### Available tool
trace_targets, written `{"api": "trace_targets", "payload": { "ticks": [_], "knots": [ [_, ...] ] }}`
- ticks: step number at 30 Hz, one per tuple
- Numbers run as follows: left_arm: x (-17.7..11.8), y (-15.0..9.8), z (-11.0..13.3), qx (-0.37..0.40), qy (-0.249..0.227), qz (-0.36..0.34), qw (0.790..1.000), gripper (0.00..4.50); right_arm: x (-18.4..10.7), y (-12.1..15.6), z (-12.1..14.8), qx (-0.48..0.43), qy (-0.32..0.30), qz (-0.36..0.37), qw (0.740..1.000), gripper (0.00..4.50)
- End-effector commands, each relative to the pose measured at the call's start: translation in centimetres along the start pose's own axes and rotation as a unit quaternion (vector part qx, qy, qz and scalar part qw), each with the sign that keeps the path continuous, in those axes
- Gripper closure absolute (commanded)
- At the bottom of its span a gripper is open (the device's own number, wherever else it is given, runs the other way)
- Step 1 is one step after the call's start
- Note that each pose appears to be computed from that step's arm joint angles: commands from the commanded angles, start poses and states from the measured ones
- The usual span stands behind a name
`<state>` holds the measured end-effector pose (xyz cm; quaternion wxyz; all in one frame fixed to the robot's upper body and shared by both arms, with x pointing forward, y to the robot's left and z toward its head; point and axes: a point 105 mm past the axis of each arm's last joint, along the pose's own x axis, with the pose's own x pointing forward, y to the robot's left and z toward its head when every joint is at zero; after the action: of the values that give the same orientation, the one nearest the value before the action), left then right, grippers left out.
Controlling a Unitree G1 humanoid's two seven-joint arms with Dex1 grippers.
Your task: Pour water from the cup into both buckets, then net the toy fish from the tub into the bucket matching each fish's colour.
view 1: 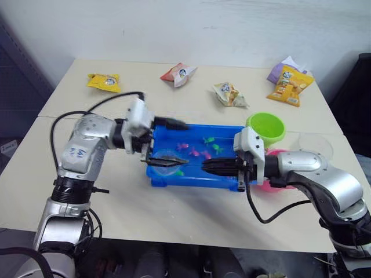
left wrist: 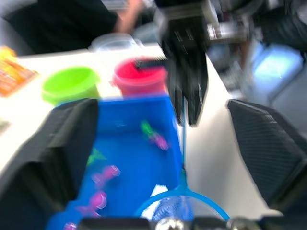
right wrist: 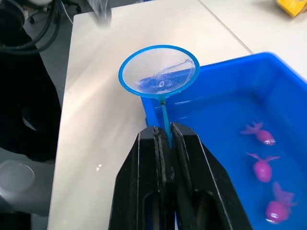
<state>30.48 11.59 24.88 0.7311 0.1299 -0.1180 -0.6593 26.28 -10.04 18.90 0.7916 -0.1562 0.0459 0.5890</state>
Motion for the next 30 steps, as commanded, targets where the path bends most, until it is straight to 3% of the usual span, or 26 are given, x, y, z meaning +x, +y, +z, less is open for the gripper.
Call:
{"api": "trace_targets", "payload": {
  "ticks": [1,3,5,12,15,19,30],
  "knots": [
    [-3.8,2.0,1.2,0.027,-0.027,0.102,0.994,0.04,-2.6,-0.2,1.6,-0.069,-0.017,-0.026,0.997,4.5],
    [-6.0,3.0,0.6,0.036,-0.011,0.154,0.987,0.04,-4.3,-0.8,1.2,-0.094,0.004,-0.053,0.994,4.5],
    [-8.8,3.3,-1.3,0.032,0.03,0.2,0.979,0.04,-6.9,-1.9,-0.1,-0.124,0.065,-0.095,0.986,4.5],
    [-11.9,1.1,-6.2,-0.011,0.124,0.2,0.972,0.04,-9.7,-4.2,-1.3,-0.165,0.128,-0.165,0.964,4.5],
    [-11.1,-0.4,-7.4,-0.017,0.14,0.165,0.976,0.04,-9.8,-4.4,-1.7,-0.169,0.147,-0.17,0.96,4.5],
    [-9.2,-1.3,-7.7,-0.032,0.119,0.143,0.982,0.04,-9.9,-4.9,-1.9,-0.213,0.187,-0.177,0.942,4.5],
    [-5.1,-2.5,-8.1,-0.059,0.087,0.092,0.99,0.04,-9.1,-4.2,-3.1,-0.288,0.282,-0.03,0.915,4.5]
  ]
}}
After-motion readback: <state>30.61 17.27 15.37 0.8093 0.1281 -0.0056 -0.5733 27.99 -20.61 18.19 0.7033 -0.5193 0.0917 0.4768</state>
